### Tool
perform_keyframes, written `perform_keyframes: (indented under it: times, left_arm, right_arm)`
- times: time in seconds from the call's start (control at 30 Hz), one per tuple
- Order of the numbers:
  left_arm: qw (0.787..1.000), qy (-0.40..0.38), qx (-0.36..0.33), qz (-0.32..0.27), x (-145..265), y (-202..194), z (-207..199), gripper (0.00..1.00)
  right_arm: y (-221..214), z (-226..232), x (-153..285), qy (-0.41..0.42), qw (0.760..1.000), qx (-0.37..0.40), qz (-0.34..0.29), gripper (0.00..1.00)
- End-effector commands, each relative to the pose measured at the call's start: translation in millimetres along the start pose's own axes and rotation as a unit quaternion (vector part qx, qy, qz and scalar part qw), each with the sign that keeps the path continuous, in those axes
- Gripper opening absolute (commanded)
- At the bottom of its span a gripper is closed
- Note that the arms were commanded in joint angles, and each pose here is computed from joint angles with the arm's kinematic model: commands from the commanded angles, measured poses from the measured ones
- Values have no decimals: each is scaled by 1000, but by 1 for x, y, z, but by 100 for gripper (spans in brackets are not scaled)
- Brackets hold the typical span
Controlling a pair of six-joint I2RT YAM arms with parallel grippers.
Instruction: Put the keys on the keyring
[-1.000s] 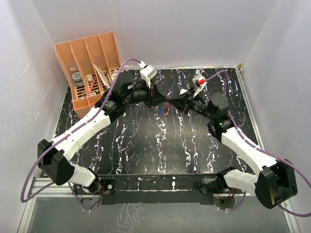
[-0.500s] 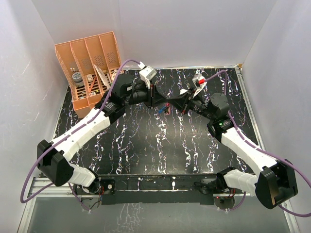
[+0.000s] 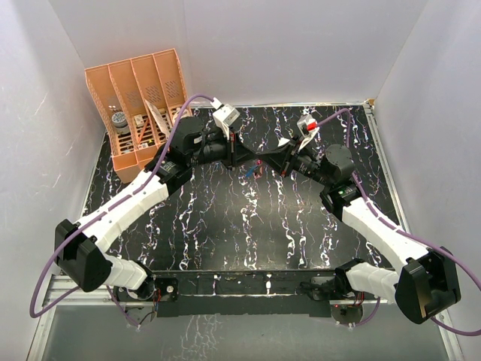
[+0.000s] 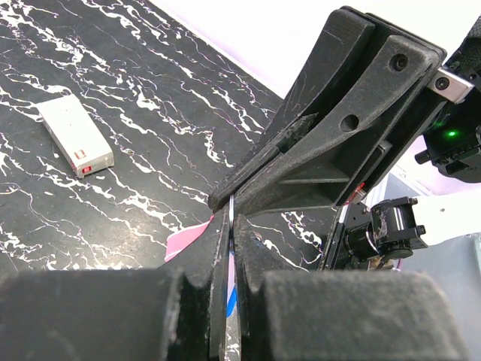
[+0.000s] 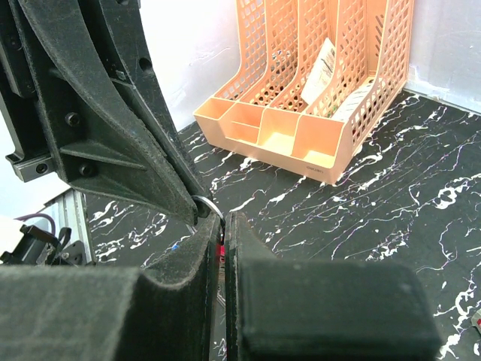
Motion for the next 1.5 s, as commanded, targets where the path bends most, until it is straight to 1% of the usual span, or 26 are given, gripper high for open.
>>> perform_keyframes:
  times: [0.0, 0.03, 0.07, 0.1, 0.17, 0.2, 0.3, 0.33, 0.5, 0.63, 0.93, 1.2, 1.33, 1.47]
  left_arm:
    - [999, -44, -16, -10, 10, 8, -22, 0]
    - [999, -41, -16, -12, 11, 9, -23, 0]
    - [999, -31, -15, -7, 12, 10, -22, 0]
    - [1000, -20, -17, -10, 12, 16, -23, 0]
    - [1000, 18, -14, 14, 12, 19, -19, 0]
    - [999, 34, -13, 27, 11, 20, -16, 0]
    - [996, 59, -12, 59, 9, 25, -14, 0]
    - [996, 62, -12, 67, 8, 27, -14, 0]
    - [991, 75, -2, 107, -1, 29, -10, 0]
    - [989, 74, 0, 128, -6, 29, -8, 0]
    - [990, 51, -1, 130, -9, 34, -14, 0]
    - [990, 41, 0, 132, -10, 35, -16, 0]
    - [990, 37, 2, 133, -11, 35, -16, 0]
    - [991, 36, 0, 131, -8, 37, -19, 0]
  right_arm:
    - [23, -1, 0, -14, 998, 26, -47, 0]
    - [24, -1, 0, -15, 998, 26, -46, 13]
    - [24, -2, 0, -21, 998, 27, -45, 31]
    - [25, -3, 1, -30, 998, 29, -42, 43]
    - [29, -7, 5, -57, 997, 42, -38, 60]
    - [30, -8, 8, -74, 995, 47, -36, 70]
    - [35, -12, 16, -109, 992, 66, -23, 96]
    - [37, -11, 18, -113, 991, 72, -23, 98]
    - [41, -4, 21, -90, 993, 77, -23, 98]
    - [43, -1, 22, -77, 994, 75, -26, 98]
    - [26, -1, 7, -35, 999, 38, -18, 98]
    - [14, 2, -6, -17, 1000, 15, -15, 98]
    - [8, 1, -15, -19, 1000, 6, -5, 98]
    - [-4, -6, -20, -40, 999, -2, 18, 98]
Point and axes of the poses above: each gripper's point midway between its finger pads, its own x axis back along the fingers, its own z axis along the line the jaws close on, y = z × x, the point moved 8 cm from there along x, back along the fingers, and after that the axes turned 14 degrees about x, right-handed, at the moved point
